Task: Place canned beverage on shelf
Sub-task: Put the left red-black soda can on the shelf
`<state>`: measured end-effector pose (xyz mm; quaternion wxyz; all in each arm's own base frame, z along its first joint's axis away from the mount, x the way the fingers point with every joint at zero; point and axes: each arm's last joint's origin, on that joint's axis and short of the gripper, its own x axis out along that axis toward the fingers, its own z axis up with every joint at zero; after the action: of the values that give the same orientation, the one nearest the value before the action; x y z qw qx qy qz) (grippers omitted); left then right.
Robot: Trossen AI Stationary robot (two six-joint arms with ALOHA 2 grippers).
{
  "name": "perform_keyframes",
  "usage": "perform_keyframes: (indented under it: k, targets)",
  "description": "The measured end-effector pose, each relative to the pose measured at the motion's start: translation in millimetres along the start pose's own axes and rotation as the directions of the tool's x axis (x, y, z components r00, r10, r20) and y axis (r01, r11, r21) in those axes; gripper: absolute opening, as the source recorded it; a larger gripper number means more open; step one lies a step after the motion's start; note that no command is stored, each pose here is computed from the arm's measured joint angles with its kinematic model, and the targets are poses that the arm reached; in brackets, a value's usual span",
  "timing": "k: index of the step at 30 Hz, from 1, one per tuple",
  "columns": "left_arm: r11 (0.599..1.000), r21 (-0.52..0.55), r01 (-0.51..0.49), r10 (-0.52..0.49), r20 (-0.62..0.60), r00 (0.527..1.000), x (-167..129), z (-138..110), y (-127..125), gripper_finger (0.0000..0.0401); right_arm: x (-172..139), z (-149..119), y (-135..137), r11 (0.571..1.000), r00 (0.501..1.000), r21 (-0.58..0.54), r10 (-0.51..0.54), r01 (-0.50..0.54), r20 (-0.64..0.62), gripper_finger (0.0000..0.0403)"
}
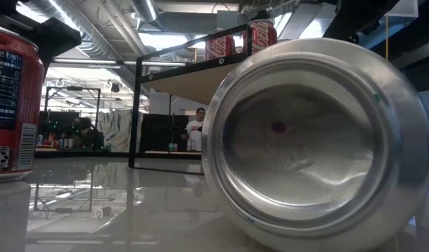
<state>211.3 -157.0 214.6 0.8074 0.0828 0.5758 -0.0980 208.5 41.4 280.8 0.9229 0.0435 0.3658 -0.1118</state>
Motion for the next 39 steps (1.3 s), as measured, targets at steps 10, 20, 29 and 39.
perform_keyframes:
  k: [10, 20, 29, 39]
  targets:
    - [0.999, -0.04, -0.008, 0.007, -0.012, 1.0, 5, 1, -1, 0.0376, 0, 0, 0, 1.0, 1.0, 0.0, 0.0, 0.0, 0.0, 0.0388]
    - [0.995, -0.095, -0.032, 0.031, -0.002, 1.0, 5, 1, 0, 0.0372, 0, 0, 0, 1.0, 1.0, 0.0, 0.0, 0.0, 0.0, 0.0388]
    - [0.992, -0.121, -0.034, 0.034, -0.002, 0.999, 5, 1, 0, 0.0328, 0, 0, 0, 1.0, 1.0, -0.001, 0.0, 0.0, 0.0, 0.0388]
    - [0.966, -0.252, -0.053, 0.055, 0.001, 0.998, 6, 5, 10, 0.0283, 0, 0, 0, 1.0, 1.0, -0.001, 0.0, 0.0, 0.0, 0.0388]
